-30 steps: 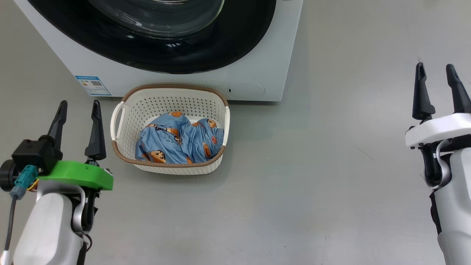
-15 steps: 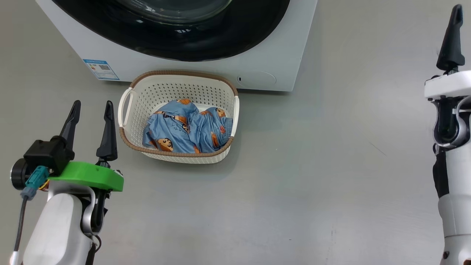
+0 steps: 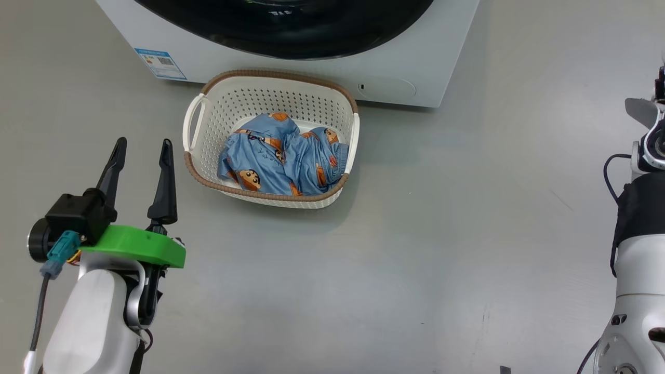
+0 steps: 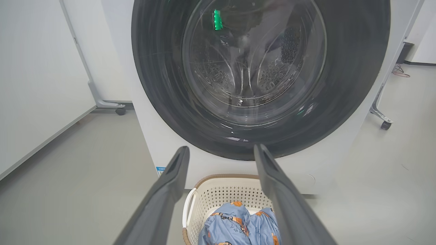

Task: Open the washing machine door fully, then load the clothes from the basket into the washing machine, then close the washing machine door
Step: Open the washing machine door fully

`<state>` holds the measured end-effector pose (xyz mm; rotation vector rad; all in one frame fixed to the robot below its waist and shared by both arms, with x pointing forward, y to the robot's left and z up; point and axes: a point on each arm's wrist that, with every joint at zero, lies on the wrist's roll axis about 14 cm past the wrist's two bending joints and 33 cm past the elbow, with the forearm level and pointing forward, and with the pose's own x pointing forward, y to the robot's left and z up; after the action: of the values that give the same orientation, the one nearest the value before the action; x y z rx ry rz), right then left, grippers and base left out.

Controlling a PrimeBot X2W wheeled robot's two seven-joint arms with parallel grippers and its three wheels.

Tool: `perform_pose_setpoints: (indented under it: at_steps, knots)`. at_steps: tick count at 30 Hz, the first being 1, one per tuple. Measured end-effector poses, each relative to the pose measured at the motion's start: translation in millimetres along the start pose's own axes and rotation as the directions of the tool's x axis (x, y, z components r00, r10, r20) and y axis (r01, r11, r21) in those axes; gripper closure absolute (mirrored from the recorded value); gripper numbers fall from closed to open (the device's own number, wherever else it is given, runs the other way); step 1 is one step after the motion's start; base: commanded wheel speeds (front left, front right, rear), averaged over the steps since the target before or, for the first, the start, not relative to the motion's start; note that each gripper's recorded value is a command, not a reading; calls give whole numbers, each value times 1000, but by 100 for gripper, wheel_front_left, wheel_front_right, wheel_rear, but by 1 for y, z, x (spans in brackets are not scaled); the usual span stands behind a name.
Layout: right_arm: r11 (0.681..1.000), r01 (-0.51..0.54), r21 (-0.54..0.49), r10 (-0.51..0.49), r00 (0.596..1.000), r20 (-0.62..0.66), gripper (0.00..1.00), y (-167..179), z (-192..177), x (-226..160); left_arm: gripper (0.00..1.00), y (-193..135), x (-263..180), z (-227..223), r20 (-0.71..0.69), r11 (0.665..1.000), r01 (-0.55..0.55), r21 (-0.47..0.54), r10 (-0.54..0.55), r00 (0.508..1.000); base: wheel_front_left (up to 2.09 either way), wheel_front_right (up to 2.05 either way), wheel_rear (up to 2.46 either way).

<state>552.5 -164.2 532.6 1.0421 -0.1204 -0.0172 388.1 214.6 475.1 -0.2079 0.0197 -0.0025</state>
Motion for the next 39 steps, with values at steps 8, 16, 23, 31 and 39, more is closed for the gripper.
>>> perform_pose_setpoints:
  at_steps: [8, 16, 23, 31, 39]
  knots:
    - [974, 27, 225, 0, 993, -117, 100, 2, -31, 26, 0, 1, 7, -4, -8, 1000, -16, -21, 16, 1000, 0, 0, 0]
    - [949, 68, 309, 37, 946, -321, 100, 14, -80, 35, 0, 7, 6, -12, -29, 999, -43, -28, 42, 999, 0, 0, 0]
    - [947, 52, 316, 103, 885, -455, 100, 42, -109, 42, 0, 8, 10, -12, -27, 998, -51, -29, 50, 998, 0, 0, 0]
    - [943, 13, 333, 164, 852, -497, 100, 69, -117, 58, 0, 9, 16, -17, -35, 998, -57, -37, 56, 998, 0, 0, 0]
    - [943, -16, 333, 203, 819, -536, 100, 87, -131, 69, 0, 12, 19, -22, -49, 997, -67, -35, 65, 997, 0, 0, 0]
